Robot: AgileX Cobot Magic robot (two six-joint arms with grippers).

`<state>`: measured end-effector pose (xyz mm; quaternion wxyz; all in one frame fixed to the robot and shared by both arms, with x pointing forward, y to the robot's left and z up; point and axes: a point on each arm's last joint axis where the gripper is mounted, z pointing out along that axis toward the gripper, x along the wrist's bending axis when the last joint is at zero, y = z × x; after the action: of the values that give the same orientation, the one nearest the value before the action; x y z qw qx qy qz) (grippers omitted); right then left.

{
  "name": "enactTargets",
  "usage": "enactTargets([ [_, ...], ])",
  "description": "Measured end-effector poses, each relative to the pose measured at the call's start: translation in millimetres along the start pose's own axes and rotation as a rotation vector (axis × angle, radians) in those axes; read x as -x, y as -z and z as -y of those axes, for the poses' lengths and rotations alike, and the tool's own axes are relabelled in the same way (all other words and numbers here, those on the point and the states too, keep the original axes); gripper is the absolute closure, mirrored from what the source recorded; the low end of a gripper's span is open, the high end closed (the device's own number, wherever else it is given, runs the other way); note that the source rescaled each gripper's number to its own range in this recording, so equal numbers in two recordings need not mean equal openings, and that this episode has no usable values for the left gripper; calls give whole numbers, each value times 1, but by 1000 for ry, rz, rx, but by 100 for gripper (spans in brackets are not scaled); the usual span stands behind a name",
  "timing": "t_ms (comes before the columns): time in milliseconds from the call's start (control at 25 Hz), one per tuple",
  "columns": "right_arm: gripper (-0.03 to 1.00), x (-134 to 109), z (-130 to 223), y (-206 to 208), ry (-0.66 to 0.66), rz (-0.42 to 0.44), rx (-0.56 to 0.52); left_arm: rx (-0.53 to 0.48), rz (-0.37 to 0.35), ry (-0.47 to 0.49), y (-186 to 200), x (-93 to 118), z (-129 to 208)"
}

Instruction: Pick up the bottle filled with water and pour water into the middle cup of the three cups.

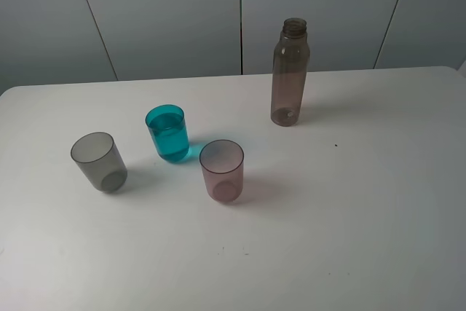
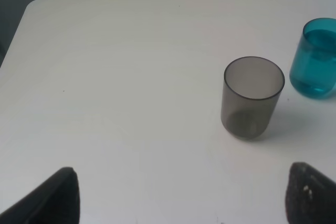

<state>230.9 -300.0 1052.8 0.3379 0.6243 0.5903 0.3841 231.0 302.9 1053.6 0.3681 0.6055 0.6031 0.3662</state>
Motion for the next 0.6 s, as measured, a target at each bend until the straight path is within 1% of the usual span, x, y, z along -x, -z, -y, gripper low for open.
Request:
enactTargets([
  [600,-3,0,0,0,7,0,0,0,0,4,0,0,0],
])
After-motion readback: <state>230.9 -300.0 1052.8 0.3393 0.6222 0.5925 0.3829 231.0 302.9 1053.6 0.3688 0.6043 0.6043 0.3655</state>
